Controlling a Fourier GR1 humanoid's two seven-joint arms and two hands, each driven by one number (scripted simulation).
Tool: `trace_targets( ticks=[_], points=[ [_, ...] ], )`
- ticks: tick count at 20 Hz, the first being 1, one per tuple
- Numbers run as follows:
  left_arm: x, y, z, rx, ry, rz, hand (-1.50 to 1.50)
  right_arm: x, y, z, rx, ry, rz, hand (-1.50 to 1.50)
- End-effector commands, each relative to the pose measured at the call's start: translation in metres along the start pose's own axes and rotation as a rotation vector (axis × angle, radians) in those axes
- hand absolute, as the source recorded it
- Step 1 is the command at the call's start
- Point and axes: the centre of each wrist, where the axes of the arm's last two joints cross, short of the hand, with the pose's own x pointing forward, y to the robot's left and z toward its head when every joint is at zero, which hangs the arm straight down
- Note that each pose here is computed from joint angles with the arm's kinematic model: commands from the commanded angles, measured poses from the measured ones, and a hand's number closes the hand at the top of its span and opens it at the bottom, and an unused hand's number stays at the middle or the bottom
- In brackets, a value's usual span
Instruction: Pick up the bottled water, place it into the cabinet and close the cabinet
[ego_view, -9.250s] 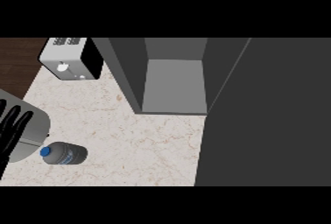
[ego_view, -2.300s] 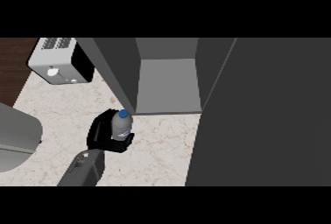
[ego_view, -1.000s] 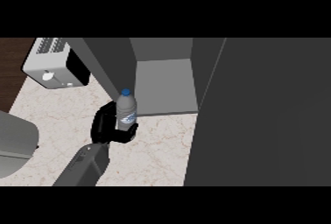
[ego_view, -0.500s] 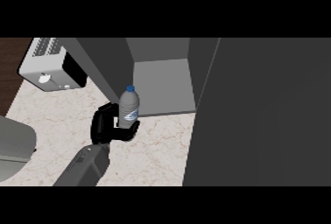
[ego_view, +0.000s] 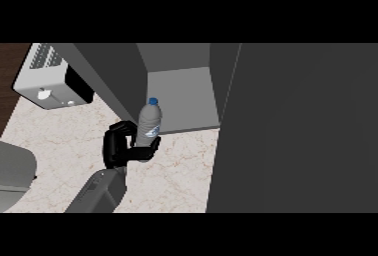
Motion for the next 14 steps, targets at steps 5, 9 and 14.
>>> trace_targets(
  ticks=[5,9,14],
  points=[
    [0.062,-0.092,-0.054,-0.102,-0.056,-0.04,1.5,-0.001,-0.012,-0.003,0.016,0.002,-0.028,-1.5],
    [0.051,-0.089,-0.044,-0.085,-0.063,-0.063,1.5,0.003,-0.017,-0.006,0.029,-0.014,-0.035,-1.5],
    [0.058,-0.09,-0.05,-0.043,-0.04,-0.008,1.5,-0.001,-0.021,-0.007,0.037,-0.008,-0.053,-1.5]
  ],
)
